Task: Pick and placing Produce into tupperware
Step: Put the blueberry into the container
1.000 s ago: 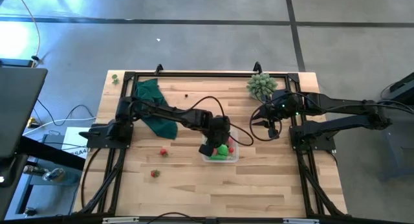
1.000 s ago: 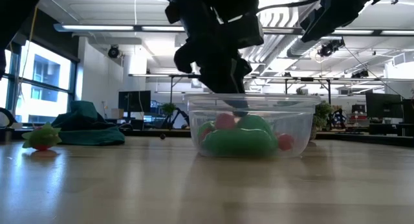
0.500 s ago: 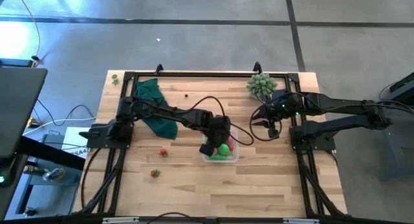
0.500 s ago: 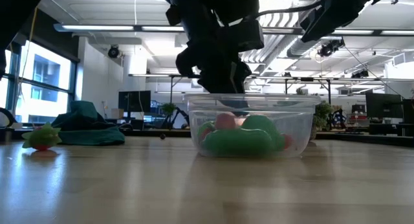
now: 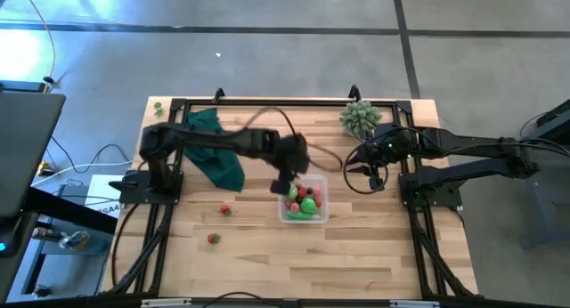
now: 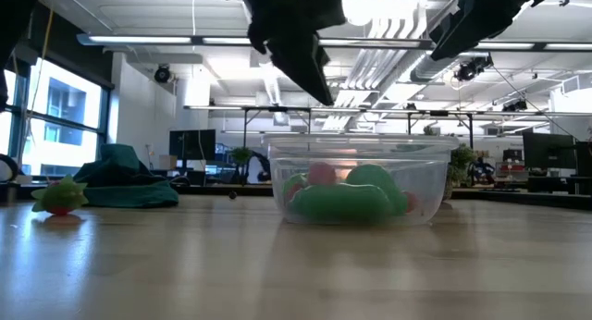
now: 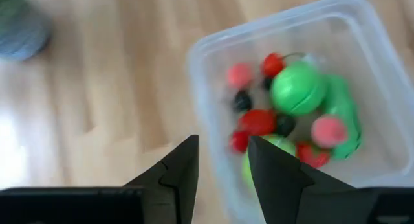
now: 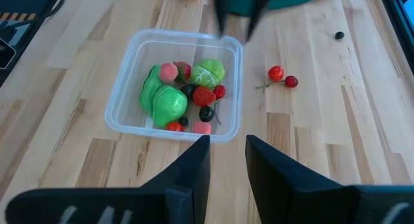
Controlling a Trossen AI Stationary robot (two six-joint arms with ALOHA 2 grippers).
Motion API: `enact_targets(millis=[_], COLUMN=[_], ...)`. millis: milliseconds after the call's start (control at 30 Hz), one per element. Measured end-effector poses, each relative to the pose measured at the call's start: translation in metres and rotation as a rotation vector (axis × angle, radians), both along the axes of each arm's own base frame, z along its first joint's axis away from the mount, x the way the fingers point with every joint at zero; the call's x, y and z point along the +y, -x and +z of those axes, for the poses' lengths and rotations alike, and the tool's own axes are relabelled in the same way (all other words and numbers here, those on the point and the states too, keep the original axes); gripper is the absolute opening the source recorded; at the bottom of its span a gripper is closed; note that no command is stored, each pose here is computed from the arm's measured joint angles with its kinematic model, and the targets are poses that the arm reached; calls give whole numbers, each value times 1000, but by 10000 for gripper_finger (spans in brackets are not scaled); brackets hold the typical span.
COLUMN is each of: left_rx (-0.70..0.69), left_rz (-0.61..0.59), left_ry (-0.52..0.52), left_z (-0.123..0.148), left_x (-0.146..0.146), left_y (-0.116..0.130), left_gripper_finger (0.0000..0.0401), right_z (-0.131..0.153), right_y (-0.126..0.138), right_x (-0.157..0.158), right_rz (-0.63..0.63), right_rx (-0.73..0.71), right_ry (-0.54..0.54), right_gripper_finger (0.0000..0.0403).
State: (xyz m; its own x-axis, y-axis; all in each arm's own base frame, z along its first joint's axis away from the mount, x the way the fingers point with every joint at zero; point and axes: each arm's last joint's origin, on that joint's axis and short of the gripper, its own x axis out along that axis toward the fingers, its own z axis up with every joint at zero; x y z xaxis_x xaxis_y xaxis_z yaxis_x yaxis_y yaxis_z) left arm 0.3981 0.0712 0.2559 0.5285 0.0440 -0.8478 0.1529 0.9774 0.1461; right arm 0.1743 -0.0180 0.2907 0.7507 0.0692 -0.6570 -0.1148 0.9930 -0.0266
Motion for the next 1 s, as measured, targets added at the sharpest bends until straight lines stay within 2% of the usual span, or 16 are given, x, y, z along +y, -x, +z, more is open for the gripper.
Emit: enact_targets(millis=[267,400,533,633,767,900,1000], left_rx=[13,-6,-65,-126,-209,-247,-201], left_rz=[97,121,151,197,265,327,373], left_ry=[-21,-17,25,65,46,23,0], left_z=[38,39,20,-7,-40,-63,-74], left_x=[63,95,122,140,158,164,161], left_y=[50,79,112,136,162,177,182], left_gripper_finger=[122,122,122,122,122,122,122], right_z=[0,0,0,0,0,0,0], right_y=[0,0,0,0,0,0,0], right_x=[0,0,0,0,0,0,0], right_rz=[0,1,0,0,0,0,0], right_rx=[0,0,0,0,0,0,0], right_ry=[0,0,0,0,0,0,0], right_gripper_finger=[89,89,89,89,89,89,89])
